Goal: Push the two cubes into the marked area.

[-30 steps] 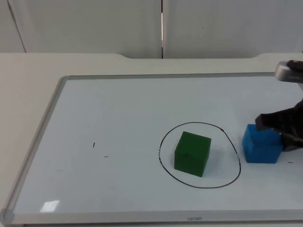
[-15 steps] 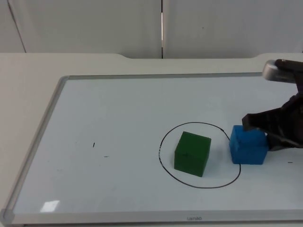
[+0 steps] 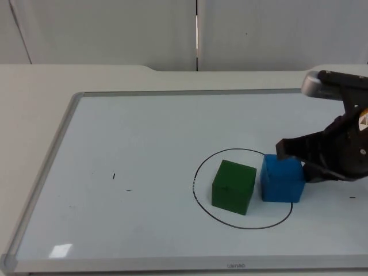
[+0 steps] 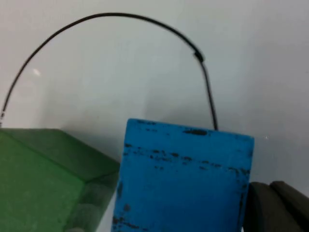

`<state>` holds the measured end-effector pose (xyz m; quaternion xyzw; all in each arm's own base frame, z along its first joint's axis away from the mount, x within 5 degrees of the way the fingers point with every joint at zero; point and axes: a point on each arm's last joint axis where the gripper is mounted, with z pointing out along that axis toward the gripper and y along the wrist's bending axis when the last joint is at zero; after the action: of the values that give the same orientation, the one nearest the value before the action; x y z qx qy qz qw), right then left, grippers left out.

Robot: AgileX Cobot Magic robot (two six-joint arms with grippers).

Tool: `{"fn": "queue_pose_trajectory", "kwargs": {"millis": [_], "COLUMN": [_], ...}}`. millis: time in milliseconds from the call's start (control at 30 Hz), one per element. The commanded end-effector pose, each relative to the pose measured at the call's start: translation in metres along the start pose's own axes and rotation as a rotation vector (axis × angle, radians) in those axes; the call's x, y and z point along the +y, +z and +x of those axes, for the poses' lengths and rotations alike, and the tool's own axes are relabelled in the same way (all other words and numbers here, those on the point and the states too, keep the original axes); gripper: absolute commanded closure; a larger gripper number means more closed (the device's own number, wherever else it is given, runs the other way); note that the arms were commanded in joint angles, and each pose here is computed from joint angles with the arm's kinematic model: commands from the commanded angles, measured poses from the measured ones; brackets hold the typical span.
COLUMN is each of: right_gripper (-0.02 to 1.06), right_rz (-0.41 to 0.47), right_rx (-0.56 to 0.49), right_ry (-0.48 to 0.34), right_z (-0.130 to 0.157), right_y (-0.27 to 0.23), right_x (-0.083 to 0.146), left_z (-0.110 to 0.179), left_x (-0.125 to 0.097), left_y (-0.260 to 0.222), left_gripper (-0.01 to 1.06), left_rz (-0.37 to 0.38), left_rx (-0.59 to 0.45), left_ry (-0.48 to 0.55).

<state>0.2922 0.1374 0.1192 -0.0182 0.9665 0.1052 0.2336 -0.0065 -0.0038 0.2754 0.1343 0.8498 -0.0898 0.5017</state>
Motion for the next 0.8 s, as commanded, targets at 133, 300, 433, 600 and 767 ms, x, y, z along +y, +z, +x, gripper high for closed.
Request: {"fn": "queue_pose_trajectory", "kwargs": {"millis": [133,300,433,600,767], "right_gripper": [1.03,1.03,1.03,1.03,1.03], "right_rz": [-0.018,-0.018,-0.018,-0.018,-0.018], "right_rx": [-0.018,-0.018,-0.018,-0.018,-0.018], "right_ry": [0.001,0.001,0.001,0.001,0.004], "right_z": [-0.0011,-0.0011,-0.0011,-0.0011,-0.0012], "right_y": [0.0,0.0,0.0,0.0,0.0], "right_x": [0.0064,0.0064,0.0064,0.0064,0.0061], "left_z": [0.0004,0.0004,0.0004,0.0004,0.0004], "left_x": [0.0006,0.0006,0.0006,0.0006,0.0006], "left_y": [0.0007,0.0007,0.0007,0.0007,0.0007], "left_gripper": [1.05,1.05,1.05,1.05,1.05], "left_rz": [-0.007,-0.007,-0.007,-0.007,-0.007], "left_rx": [-0.011,-0.011,-0.011,-0.011,-0.011], "left_ry": [-0.006,-0.006,-0.006,-0.006,-0.006]}}
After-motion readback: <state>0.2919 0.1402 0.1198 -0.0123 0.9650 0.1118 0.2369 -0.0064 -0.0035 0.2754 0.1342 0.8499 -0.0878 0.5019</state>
